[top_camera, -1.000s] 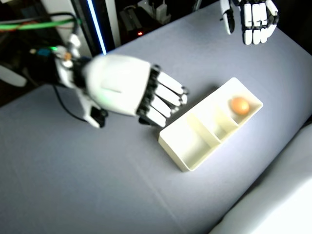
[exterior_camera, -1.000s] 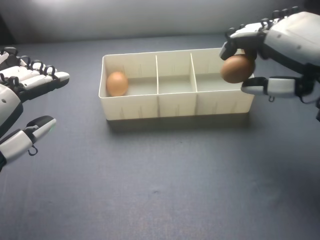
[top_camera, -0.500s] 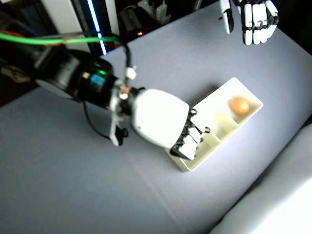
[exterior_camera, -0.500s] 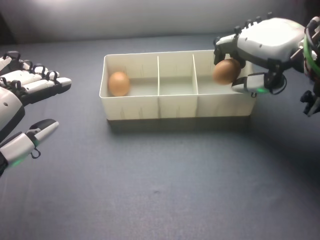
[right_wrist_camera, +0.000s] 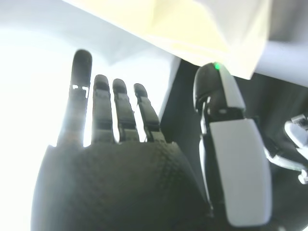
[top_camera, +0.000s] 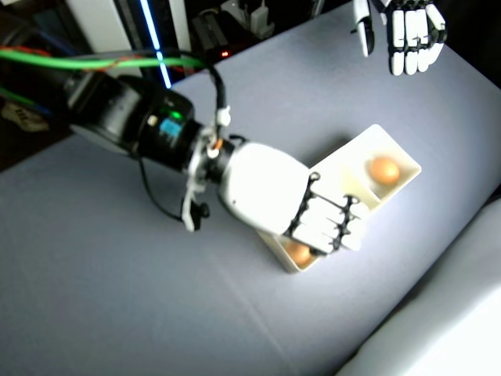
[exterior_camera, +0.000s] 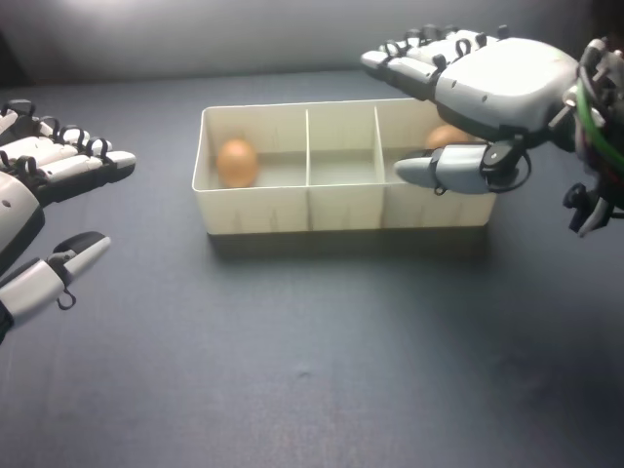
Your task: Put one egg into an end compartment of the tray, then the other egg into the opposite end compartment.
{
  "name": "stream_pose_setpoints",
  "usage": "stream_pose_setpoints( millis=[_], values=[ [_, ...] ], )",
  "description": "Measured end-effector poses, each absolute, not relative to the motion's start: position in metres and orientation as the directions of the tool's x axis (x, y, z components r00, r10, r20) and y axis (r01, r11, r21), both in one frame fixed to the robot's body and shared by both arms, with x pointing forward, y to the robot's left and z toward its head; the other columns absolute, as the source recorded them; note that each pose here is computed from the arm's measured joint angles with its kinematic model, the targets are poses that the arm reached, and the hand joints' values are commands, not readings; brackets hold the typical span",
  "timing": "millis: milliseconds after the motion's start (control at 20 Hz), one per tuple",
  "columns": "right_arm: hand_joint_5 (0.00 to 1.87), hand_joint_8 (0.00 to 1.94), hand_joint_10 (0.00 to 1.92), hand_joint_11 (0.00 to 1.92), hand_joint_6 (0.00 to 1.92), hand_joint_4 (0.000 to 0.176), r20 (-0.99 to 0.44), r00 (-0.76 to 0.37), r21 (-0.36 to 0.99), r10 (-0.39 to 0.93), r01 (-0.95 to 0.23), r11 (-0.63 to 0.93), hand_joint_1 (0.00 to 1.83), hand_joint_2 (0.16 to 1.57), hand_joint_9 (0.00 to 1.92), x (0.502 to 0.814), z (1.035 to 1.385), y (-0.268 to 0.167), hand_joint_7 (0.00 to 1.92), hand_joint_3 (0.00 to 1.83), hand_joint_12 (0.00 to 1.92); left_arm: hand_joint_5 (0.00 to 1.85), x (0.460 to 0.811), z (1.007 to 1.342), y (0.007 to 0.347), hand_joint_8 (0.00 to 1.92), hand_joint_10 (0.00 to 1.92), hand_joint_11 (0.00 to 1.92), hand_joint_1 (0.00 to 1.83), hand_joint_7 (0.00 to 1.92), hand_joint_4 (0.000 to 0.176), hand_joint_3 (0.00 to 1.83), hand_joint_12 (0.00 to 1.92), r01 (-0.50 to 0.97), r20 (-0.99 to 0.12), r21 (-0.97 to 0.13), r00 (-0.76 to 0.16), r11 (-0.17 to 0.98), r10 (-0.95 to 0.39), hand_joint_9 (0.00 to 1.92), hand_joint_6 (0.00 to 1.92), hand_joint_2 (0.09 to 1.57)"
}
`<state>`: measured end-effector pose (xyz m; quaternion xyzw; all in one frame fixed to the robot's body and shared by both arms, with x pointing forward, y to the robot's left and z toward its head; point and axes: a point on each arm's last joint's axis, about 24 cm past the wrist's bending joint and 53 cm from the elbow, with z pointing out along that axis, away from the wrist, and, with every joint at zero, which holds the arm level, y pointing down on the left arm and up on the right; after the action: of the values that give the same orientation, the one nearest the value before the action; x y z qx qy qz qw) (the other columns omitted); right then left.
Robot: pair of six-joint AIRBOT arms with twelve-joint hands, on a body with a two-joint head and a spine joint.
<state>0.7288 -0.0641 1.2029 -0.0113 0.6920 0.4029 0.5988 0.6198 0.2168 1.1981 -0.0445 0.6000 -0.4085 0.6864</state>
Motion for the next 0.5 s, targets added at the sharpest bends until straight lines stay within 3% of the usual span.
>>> stream_pose_setpoints(
  millis=[50, 100, 200, 250, 300, 350, 400, 450, 500],
  values=[
    [0.00, 0.02, 0.64, 0.00, 0.00, 0.000, -0.847, -0.259, 0.526, 0.464, -0.521, 0.671, 0.36, 1.35, 0.00, 0.721, 1.212, -0.067, 0.04, 0.01, 1.90, 0.50, 0.618, 1.198, 0.216, 0.00, 0.01, 0.00, 0.64, 0.47, 0.000, 0.00, 1.18, 0.511, -0.787, -0.551, -0.056, 0.660, -0.614, 0.43, 0.00, 1.42],
    [0.00, 0.01, 0.82, 0.00, 0.00, 0.000, -0.848, -0.207, 0.514, 0.488, -0.552, 0.657, 0.38, 1.36, 0.00, 0.708, 1.232, -0.077, 0.01, 0.01, 1.92, 0.47, 0.615, 1.196, 0.216, 0.00, 0.00, 0.00, 0.59, 0.45, 0.000, 0.00, 1.15, 0.513, -0.785, -0.553, -0.058, 0.657, -0.616, 0.40, 0.00, 1.43],
    [0.00, 0.00, 0.58, 0.00, 0.00, 0.000, -0.845, -0.122, 0.482, 0.521, -0.595, 0.643, 0.40, 1.36, 0.00, 0.689, 1.257, -0.099, 0.00, 0.01, 1.89, 0.44, 0.611, 1.195, 0.218, 0.00, 0.00, 0.00, 0.67, 0.44, 0.000, 0.00, 1.15, 0.509, -0.783, -0.557, -0.057, 0.657, -0.619, 0.39, 0.00, 1.41],
    [0.00, 0.00, 0.34, 0.00, 0.00, 0.020, -0.837, -0.094, 0.475, 0.538, -0.611, 0.633, 0.35, 1.38, 0.00, 0.675, 1.264, -0.111, 0.00, 0.02, 1.86, 0.42, 0.608, 1.197, 0.221, 0.00, 0.00, 0.00, 0.67, 0.42, 0.000, 0.00, 1.12, 0.507, -0.772, -0.566, -0.048, 0.650, -0.634, 0.38, 0.00, 1.42],
    [0.00, 0.00, 0.07, 0.00, 0.00, 0.064, -0.836, -0.079, 0.466, 0.542, -0.624, 0.628, 0.31, 1.36, 0.00, 0.666, 1.266, -0.117, 0.00, 0.01, 1.80, 0.40, 0.605, 1.200, 0.223, 0.00, 0.00, 0.00, 0.72, 0.41, 0.000, 0.00, 1.08, 0.517, -0.771, -0.560, -0.038, 0.648, -0.635, 0.36, 0.00, 1.41],
    [0.00, 0.00, 0.01, 0.00, 0.00, 0.062, -0.834, -0.077, 0.464, 0.546, -0.633, 0.620, 0.28, 1.37, 0.00, 0.657, 1.265, -0.120, 0.00, 0.00, 1.48, 0.35, 0.601, 1.201, 0.224, 0.00, 0.00, 0.00, 0.69, 0.36, 0.000, 0.00, 0.98, 0.518, -0.763, -0.565, -0.033, 0.642, -0.645, 0.31, 0.00, 1.42],
    [0.00, 0.00, 0.00, 0.00, 0.00, 0.056, -0.827, -0.071, 0.464, 0.557, -0.646, 0.606, 0.29, 1.36, 0.00, 0.644, 1.265, -0.123, 0.00, 0.00, 1.42, 0.30, 0.598, 1.203, 0.226, 0.00, 0.00, 0.00, 0.67, 0.32, 0.000, 0.00, 0.95, 0.524, -0.757, -0.566, -0.025, 0.636, -0.653, 0.29, 0.00, 1.42],
    [0.00, 0.00, 0.01, 0.00, 0.00, 0.047, -0.821, -0.061, 0.458, 0.568, -0.665, 0.590, 0.27, 1.35, 0.02, 0.631, 1.267, -0.126, 0.00, 0.00, 1.57, 0.23, 0.596, 1.205, 0.230, 0.00, 0.00, 0.00, 0.68, 0.28, 0.000, 0.00, 0.91, 0.522, -0.745, -0.575, -0.014, 0.630, -0.667, 0.29, 0.00, 1.41],
    [0.00, 0.00, 0.02, 0.00, 0.00, 0.048, -0.821, -0.053, 0.448, 0.568, -0.678, 0.583, 0.28, 1.34, 0.02, 0.625, 1.268, -0.127, 0.00, 0.00, 1.51, 0.18, 0.595, 1.206, 0.234, 0.00, 0.00, 0.00, 0.68, 0.26, 0.001, 0.00, 0.89, 0.514, -0.736, -0.582, -0.004, 0.630, -0.677, 0.28, 0.00, 1.39]
  ],
)
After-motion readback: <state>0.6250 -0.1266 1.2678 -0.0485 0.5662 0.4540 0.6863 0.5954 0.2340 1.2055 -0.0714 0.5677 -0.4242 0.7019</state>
